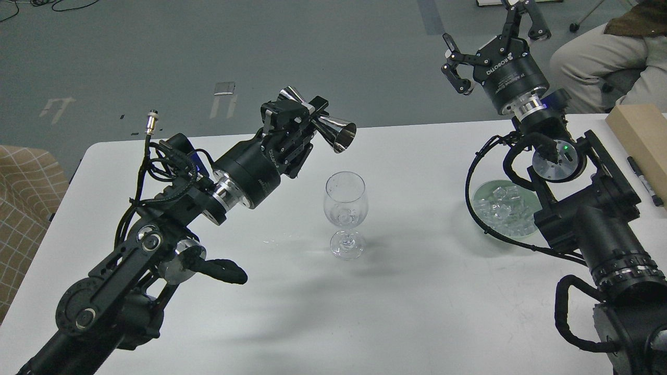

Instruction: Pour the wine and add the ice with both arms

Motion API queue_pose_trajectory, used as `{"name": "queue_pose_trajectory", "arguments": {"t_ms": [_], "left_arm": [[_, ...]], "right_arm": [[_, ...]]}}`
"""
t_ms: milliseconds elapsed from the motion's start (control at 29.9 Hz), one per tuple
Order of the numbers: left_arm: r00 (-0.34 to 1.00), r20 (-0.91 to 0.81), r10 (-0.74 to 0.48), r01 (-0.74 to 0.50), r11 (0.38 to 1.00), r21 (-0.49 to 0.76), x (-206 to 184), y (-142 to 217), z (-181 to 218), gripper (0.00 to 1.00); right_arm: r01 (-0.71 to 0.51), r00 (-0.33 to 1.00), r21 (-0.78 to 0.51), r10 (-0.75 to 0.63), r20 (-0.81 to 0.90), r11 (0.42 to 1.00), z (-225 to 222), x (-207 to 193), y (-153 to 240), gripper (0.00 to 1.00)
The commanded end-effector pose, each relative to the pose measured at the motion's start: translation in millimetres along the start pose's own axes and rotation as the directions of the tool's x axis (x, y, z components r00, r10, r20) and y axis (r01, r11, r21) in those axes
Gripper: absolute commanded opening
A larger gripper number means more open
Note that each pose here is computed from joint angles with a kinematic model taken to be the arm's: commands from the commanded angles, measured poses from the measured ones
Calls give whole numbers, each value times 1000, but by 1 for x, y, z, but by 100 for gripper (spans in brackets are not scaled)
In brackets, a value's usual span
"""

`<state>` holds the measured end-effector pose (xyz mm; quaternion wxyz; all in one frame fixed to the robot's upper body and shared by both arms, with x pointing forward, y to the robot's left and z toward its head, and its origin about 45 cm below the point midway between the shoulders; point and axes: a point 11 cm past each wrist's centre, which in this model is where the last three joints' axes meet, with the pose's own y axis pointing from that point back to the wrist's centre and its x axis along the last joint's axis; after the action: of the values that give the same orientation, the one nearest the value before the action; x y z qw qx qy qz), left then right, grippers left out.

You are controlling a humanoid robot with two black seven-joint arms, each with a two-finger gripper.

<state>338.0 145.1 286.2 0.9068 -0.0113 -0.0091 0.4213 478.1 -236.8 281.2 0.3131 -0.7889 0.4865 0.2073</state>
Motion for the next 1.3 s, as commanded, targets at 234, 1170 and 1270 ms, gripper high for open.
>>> {"name": "queue_pose_trajectory", "arguments": {"t_ms": [234, 1170, 1270], "left_arm": [[1000, 2, 7, -7, 1000, -15, 1, 1, 1, 8], [789, -592, 161, -122, 987, 106, 43, 12, -8, 9], [738, -646, 198, -159, 980, 118, 55, 16, -11, 9]], "right_arm": [[1, 1000, 0, -1, -1, 1000, 0, 0, 0, 100], [-3, 1000, -2, 3, -1, 1000, 1, 1, 1, 100], [-5, 1000, -2, 5, -1, 1000, 1, 1, 1, 100]]}}
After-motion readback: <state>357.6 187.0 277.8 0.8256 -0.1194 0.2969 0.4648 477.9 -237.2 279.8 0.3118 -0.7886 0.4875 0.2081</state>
